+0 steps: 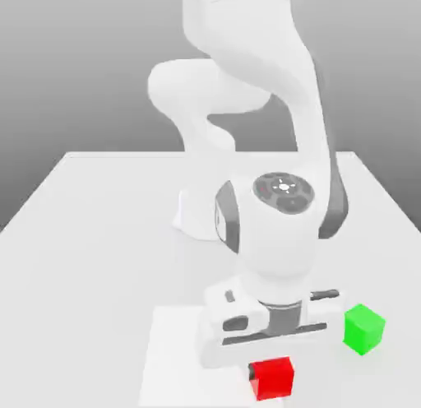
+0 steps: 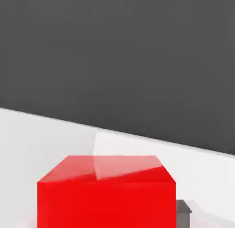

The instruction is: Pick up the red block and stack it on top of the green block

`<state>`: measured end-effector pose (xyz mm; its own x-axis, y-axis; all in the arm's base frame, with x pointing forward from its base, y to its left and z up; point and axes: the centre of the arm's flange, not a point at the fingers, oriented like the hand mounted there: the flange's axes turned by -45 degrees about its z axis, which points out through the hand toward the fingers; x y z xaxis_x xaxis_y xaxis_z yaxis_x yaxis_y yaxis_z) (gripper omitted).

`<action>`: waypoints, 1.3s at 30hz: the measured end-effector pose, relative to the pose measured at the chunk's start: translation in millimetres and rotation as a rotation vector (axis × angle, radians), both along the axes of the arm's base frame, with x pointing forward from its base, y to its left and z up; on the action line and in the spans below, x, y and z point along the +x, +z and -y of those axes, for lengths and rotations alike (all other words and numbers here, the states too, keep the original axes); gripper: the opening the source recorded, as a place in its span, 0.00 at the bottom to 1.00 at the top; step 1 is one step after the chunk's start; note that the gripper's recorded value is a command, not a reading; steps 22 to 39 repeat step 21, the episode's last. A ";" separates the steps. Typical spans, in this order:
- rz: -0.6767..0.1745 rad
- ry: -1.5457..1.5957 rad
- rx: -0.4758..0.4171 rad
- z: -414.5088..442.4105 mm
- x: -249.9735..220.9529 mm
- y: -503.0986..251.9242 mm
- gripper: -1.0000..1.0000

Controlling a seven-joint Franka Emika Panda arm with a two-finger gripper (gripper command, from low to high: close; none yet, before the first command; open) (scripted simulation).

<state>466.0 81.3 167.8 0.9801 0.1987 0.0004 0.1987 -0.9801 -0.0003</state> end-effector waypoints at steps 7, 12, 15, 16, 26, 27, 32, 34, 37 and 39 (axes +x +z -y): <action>-0.001 0.217 0.002 -64.0 -27.7 55.6 0.00; -0.001 0.549 0.002 -154.4 -86.2 73.7 0.00; 0.000 0.615 -0.001 -166.9 -97.8 58.8 0.00; 0.000 0.618 -0.001 -167.1 -97.9 48.0 0.00; 0.000 0.621 -0.001 -167.0 -99.4 16.8 1.00; 0.000 0.621 -0.001 -167.0 -99.4 16.8 1.00; 0.000 0.621 -0.001 -167.0 -99.4 16.8 1.00; 0.000 0.621 -0.001 -167.0 -99.4 16.8 1.00; 0.000 0.621 -0.001 -167.0 -99.4 16.8 1.00; 0.000 0.621 -0.001 -167.0 -99.4 16.8 1.00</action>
